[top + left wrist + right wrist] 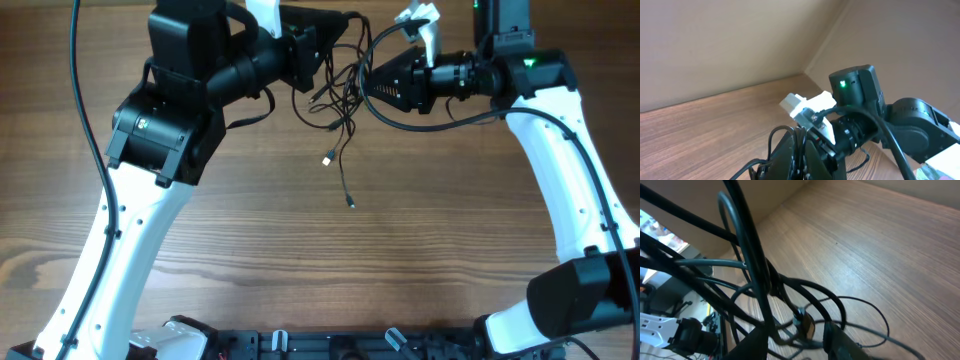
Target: Untangle cables
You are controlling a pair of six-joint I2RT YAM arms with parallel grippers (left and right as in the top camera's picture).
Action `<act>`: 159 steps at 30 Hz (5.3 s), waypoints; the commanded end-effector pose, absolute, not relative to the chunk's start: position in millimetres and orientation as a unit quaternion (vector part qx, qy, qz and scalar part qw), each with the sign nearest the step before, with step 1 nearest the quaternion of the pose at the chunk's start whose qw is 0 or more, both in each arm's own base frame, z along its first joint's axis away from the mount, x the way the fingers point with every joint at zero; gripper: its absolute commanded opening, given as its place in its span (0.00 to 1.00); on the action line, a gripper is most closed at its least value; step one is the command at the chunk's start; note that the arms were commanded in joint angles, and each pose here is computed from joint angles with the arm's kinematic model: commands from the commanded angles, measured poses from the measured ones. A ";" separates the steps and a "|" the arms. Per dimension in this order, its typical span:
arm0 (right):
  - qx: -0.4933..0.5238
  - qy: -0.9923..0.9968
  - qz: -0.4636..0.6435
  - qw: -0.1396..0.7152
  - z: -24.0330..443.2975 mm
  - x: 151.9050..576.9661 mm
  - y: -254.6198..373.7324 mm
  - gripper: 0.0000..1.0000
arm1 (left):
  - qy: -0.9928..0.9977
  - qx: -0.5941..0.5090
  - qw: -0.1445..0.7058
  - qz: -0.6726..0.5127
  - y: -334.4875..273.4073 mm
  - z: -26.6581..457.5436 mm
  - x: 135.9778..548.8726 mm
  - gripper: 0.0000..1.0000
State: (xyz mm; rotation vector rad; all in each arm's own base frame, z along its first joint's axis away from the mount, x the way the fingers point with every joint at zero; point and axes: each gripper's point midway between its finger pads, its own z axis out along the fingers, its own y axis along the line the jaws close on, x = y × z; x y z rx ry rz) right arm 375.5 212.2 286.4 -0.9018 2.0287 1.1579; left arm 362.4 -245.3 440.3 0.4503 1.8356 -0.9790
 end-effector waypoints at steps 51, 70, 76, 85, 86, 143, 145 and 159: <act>0.113 0.973 0.033 0.200 186.2 405.3 -14.8 0.04 | 0.837 -0.227 0.489 -0.099 22.0 379.5 407.4 0.04; -0.017 0.934 0.280 0.221 233.5 393.4 73.9 0.04 | 0.906 0.083 0.308 -0.278 -174.7 289.4 404.9 0.59; -0.042 0.912 0.298 0.281 279.8 380.8 81.4 0.04 | 0.858 0.268 0.222 -0.377 -252.8 240.8 380.8 0.54; -0.082 0.872 0.392 0.282 311.5 360.7 110.0 0.04 | 0.765 0.478 0.228 -0.366 -327.4 229.1 321.9 0.42; -0.089 0.864 0.407 0.285 319.3 355.4 114.3 0.04 | 0.766 0.479 0.230 -0.361 -326.7 228.3 323.1 0.40; -0.127 0.835 0.441 0.305 363.8 301.2 127.2 0.04 | 0.700 0.558 0.258 -0.364 -342.3 181.4 350.9 0.52; -0.127 0.834 0.443 0.304 364.3 300.8 127.6 0.04 | 0.701 0.557 0.255 -0.365 -342.3 178.9 350.7 0.50; -0.130 0.832 0.445 0.306 365.6 301.2 128.3 0.04 | 0.716 0.552 0.213 -0.370 -346.4 141.0 349.4 0.04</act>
